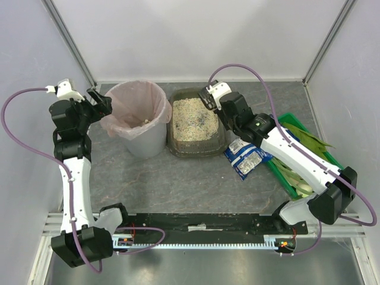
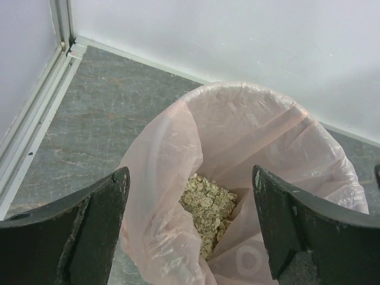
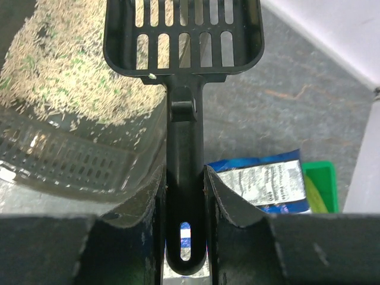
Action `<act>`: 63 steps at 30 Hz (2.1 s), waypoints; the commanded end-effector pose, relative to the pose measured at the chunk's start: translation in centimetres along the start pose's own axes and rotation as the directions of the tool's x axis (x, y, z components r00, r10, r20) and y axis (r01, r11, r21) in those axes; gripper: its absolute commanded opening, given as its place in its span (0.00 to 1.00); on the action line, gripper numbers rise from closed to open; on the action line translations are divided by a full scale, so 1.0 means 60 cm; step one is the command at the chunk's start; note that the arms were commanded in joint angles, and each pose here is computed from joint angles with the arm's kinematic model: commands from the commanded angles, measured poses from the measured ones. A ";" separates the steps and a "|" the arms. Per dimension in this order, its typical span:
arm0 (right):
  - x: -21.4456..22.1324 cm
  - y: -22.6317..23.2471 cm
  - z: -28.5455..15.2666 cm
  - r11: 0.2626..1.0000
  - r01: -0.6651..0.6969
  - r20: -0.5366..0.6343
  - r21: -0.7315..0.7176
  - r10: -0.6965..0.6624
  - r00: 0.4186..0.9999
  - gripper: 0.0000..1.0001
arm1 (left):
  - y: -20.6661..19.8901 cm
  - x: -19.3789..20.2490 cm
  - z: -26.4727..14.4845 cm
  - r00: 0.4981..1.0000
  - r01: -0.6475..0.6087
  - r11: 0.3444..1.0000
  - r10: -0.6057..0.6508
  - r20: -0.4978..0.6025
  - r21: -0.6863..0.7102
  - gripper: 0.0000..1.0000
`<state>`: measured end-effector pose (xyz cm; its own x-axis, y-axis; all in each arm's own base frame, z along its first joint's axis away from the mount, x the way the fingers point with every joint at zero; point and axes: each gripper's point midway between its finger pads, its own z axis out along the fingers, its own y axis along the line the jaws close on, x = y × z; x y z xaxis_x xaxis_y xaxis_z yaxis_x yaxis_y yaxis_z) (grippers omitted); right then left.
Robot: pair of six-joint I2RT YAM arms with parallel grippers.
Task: Clean the litter box
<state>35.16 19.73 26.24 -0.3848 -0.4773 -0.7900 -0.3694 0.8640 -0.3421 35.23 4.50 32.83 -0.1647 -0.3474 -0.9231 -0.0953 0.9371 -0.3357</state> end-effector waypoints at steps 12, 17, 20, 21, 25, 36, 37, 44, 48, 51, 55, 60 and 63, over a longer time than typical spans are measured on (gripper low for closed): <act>0.040 0.057 -0.034 0.955 -0.182 -0.138 -0.234 0.153 0.979 0.00 | -0.195 -0.030 -0.076 0.961 -0.257 0.945 0.228 0.156 0.203 0.86; 0.031 0.073 -0.070 0.915 -0.237 -0.130 -0.326 0.204 0.970 0.00 | -0.289 0.005 -0.116 0.908 -0.417 0.850 0.371 0.196 0.321 0.86; 0.028 0.076 -0.088 0.900 -0.248 -0.144 -0.357 0.209 0.967 0.00 | -0.377 0.063 -0.150 0.885 -0.457 0.694 0.418 0.205 0.556 0.88; 0.027 0.079 -0.097 0.892 -0.252 -0.153 -0.374 0.209 0.966 0.00 | -0.406 0.095 -0.156 0.879 -0.448 0.629 0.440 0.185 0.635 0.88; 0.022 0.079 -0.117 0.879 -0.261 -0.166 -0.399 0.211 0.963 0.00 | -0.480 0.158 -0.192 0.880 -0.353 0.412 0.452 0.148 0.840 0.88; 0.019 0.086 -0.142 0.858 -0.234 -0.176 -0.458 0.171 0.970 0.00 | -0.556 0.266 -0.183 0.806 -0.300 0.257 0.583 0.100 0.919 0.89; 0.019 0.082 -0.141 0.863 -0.230 -0.172 -0.449 0.169 0.970 0.00 | -0.557 0.268 -0.180 0.799 -0.316 0.257 0.591 0.111 0.913 0.89; 0.037 0.046 -0.086 0.930 -0.192 -0.209 -0.315 0.129 0.969 0.00 | -0.539 0.197 -0.161 0.824 -0.429 0.393 0.540 0.174 0.813 0.91; 0.045 0.066 -0.031 0.920 -0.213 -0.318 -0.328 0.105 0.942 0.00 | -0.489 0.150 -0.163 0.827 -0.492 0.476 0.516 0.221 0.729 0.94; 0.037 0.090 -0.001 0.903 -0.246 -0.380 -0.351 0.102 0.919 0.00 | -0.446 0.137 -0.151 0.827 -0.516 0.537 0.515 0.225 0.667 0.97; 0.026 0.109 0.036 0.896 -0.293 -0.452 -0.333 0.121 0.884 0.00 | -0.408 0.116 -0.131 0.850 -0.497 0.612 0.485 0.204 0.616 0.98; 0.050 0.127 0.075 0.910 -0.302 -0.551 -0.284 0.103 0.828 0.00 | -0.365 0.089 -0.094 0.897 -0.422 0.702 0.414 0.153 0.574 0.97; 0.062 0.127 0.088 0.924 -0.288 -0.597 -0.253 0.085 0.798 0.00 | -0.345 0.083 -0.083 0.896 -0.430 0.730 0.417 0.152 0.532 0.97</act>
<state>35.90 25.84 17.37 -0.8123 -0.4141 -0.4108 -0.4786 0.8757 0.0637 31.08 -17.36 34.77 -0.0668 0.1435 -0.9874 0.5450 0.8342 0.0844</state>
